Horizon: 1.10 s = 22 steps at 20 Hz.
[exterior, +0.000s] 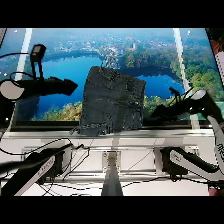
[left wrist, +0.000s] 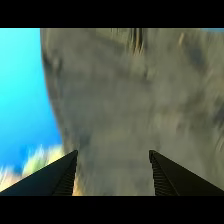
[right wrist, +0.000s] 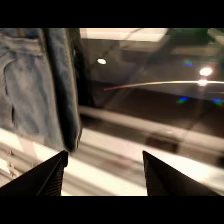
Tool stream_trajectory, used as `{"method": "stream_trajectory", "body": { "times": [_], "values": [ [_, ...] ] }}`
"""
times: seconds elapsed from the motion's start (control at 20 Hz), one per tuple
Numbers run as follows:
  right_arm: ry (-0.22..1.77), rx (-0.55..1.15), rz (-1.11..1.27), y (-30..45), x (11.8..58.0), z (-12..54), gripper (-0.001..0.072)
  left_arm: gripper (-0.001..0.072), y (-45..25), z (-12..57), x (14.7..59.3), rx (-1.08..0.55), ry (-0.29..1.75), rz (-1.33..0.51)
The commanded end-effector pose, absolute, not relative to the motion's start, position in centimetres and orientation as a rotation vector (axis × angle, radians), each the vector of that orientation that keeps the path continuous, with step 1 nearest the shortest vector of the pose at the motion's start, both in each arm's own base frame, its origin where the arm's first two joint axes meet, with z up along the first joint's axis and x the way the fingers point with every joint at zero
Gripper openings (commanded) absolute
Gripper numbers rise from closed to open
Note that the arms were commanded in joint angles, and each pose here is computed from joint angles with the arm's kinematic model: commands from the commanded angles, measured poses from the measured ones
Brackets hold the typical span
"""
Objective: Fold the clothes and pants, and hang the long-sleeved shirts on hangers.
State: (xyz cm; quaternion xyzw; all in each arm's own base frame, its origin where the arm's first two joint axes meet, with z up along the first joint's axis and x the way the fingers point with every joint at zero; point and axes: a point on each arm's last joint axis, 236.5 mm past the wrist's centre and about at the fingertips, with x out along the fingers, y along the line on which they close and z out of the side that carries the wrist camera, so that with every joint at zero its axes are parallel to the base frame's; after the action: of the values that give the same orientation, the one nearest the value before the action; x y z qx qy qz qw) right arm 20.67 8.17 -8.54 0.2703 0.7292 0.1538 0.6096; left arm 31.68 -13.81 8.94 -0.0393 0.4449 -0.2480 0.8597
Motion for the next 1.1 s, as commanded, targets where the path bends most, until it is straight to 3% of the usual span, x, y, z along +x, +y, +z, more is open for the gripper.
{"method": "stream_trajectory", "body": {
  "times": [0.0,0.2,0.35,0.45,0.6,0.7,0.75,1.05],
  "values": [
    [1.634,0.685,0.339,10.9,20.2,-11.0,0.0524,0.0503,-10.5,5.6,28.4,0.085,1.13,-0.475],
    [1.615,0.64,0.38,13.3,20.6,-11.1,0.0518,0.0503,-3.5,3.9,28.1,0.229,1.217,-0.284],
    [1.633,0.587,0.434,15.4,19.8,-11.2,0.0483,0.0503,-0.3,1.8,27.1,0.105,1.312,-0.197],
    [1.642,0.554,0.454,16.4,19.4,-11.7,0.0479,0.0504,-0.6,-0.7,25.2,-0.065,1.416,-0.205],
    [1.632,0.527,0.461,16.7,19.5,-12.0,0.0312,0.0504,-4.1,-4.6,22.4,-0.308,1.529,-0.333],
    [1.615,0.5,0.485,16.7,19.7,-12.0,0.0069,0.0505,-7.3,-6.5,20.9,-0.402,1.55,-0.493],
    [1.612,0.491,0.493,16.7,19.7,-12.0,0.0039,0.0505,-8.4,-7.4,20.5,-0.439,1.545,-0.545],
    [1.599,0.487,0.484,16.6,20.0,-12.1,0.0039,0.0504,-10.4,-11.5,17.1,-0.539,1.661,-0.631]
  ]
}}
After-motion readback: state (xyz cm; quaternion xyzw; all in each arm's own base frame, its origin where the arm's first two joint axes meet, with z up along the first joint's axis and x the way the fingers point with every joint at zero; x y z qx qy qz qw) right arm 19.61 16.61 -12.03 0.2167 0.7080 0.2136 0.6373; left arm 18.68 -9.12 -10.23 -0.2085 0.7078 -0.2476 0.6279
